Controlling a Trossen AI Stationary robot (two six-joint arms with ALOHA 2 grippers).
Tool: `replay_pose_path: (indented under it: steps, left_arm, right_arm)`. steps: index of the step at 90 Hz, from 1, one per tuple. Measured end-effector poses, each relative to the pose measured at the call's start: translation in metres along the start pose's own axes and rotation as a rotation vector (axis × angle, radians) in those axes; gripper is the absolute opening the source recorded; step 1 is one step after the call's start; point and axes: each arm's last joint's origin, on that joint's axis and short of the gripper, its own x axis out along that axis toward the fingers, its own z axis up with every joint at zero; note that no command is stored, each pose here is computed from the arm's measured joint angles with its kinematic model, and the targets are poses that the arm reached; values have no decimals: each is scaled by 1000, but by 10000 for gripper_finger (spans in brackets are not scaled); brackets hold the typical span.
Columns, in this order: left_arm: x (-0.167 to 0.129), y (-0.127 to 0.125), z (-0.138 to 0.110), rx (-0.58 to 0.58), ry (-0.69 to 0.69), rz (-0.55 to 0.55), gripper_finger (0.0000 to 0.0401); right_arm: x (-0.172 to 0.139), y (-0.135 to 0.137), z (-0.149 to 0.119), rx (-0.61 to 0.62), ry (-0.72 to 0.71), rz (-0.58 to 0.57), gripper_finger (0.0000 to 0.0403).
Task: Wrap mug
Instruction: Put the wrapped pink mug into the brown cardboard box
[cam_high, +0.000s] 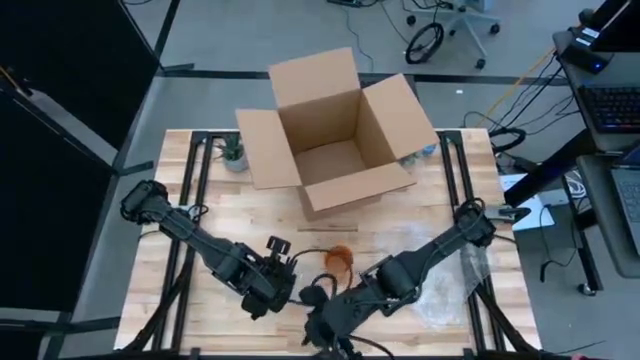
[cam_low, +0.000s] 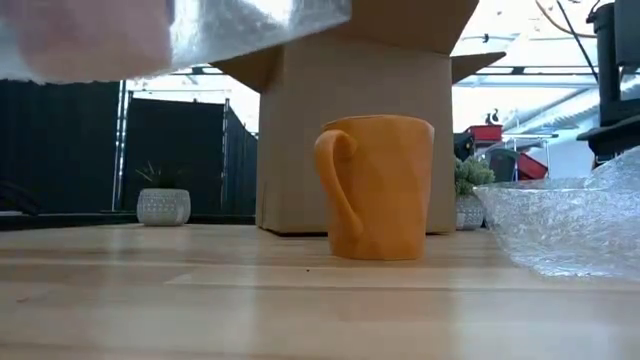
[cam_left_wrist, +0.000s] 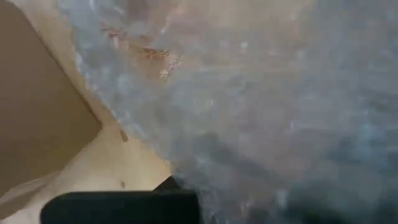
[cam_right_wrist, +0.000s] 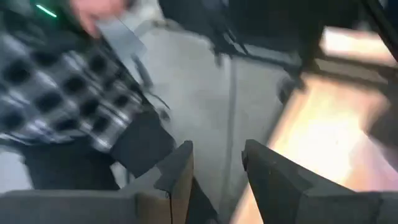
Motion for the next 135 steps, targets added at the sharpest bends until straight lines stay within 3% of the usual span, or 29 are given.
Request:
replay_pose_path:
  steps: [22, 32, 69, 90, 102, 121, 135]
  left_arm:
    - [-5, -20, 4, 54, -59, -122, 11]
    - [-6, -24, 5, 56, -80, -116, 11]
    - [-41, -14, 25, 40, -224, -119, 11]
    - [-56, 15, 27, 4, -202, -41, 11]
    - [-97, 37, 30, 28, -322, -50, 11]
    - [-181, 83, 9, 49, -598, 43, 10]
    - [-229, 127, -15, -10, -791, 292, 10]
  right_arm:
    - [-6, -4, -13, -36, 99, -356, 130]
    - [-6, -13, -20, 0, 161, -423, 130]
    - [-1, 2, -16, 131, 155, -18, 130]
    - [-12, 24, -8, 117, 103, 53, 130]
    - [-27, 51, -6, 112, 79, 83, 130]
    - [-23, 75, -22, 100, 95, -151, 130]
    - [-21, 80, -33, 63, 83, -417, 130]
